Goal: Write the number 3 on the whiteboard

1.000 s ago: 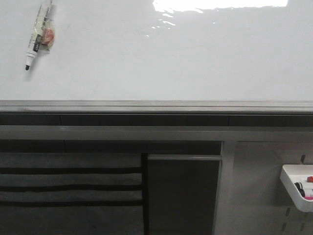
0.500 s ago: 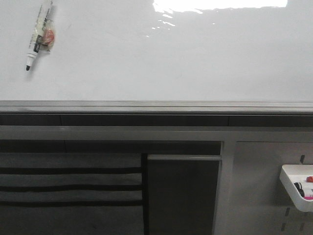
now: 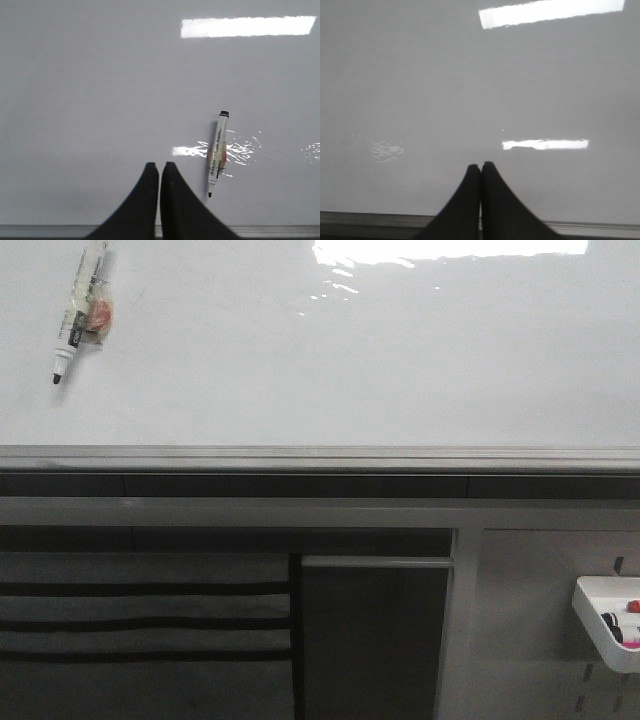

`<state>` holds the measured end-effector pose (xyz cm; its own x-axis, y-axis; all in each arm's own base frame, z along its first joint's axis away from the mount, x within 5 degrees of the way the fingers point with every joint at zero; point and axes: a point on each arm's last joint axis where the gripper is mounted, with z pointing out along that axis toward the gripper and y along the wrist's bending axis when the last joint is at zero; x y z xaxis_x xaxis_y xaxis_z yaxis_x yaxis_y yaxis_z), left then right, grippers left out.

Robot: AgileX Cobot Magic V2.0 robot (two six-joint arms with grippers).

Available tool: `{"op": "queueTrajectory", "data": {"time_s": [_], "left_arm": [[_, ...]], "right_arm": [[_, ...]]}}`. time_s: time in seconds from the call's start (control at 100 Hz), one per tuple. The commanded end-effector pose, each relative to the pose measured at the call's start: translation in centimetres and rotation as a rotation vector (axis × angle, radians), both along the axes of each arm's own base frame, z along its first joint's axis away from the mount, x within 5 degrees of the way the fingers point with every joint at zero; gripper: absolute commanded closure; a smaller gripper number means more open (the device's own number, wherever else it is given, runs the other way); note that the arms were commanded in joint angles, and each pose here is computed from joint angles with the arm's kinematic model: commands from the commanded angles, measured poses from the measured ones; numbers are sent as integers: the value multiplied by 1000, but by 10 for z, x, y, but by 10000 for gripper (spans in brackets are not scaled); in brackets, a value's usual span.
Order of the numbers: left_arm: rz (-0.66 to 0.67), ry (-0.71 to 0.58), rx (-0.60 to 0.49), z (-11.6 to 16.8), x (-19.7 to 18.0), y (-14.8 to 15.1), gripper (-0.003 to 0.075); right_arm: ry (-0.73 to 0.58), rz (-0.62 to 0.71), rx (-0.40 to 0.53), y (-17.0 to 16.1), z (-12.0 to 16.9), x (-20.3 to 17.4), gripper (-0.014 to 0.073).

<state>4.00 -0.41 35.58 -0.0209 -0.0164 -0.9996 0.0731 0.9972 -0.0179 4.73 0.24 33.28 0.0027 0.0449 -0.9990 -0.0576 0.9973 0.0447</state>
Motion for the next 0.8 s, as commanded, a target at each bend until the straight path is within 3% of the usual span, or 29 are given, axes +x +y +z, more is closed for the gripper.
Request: {"op": "queueTrajectory", "data": {"time_s": [0.0, 0.1, 0.13, 0.23, 0.3, 0.35, 0.79], "left_arm": [[-3, -82, -4, 15, 1, 0, 737], [10, -75, 26, 12, 2, 1, 674], [19, -74, 40, 11, 3, 2, 615], [34, -72, 72, 10, 4, 3, 395], [34, -70, 72, 9, 4, 3, 266], [34, -70, 72, 9, 4, 3, 220], [11, -67, 19, 9, 4, 1, 279]], "right_arm": [[-96, -10, -16, 0, 17, 0, 643], [-93, -10, -17, 0, 17, 0, 468], [-95, -10, -17, 0, 17, 0, 365], [-93, -10, -17, 0, 17, 0, 183], [-93, -10, -17, 0, 17, 0, 122], [-93, -10, -17, 0, 17, 0, 116], [-99, -1, 8, 0, 17, 0, 118]]}}
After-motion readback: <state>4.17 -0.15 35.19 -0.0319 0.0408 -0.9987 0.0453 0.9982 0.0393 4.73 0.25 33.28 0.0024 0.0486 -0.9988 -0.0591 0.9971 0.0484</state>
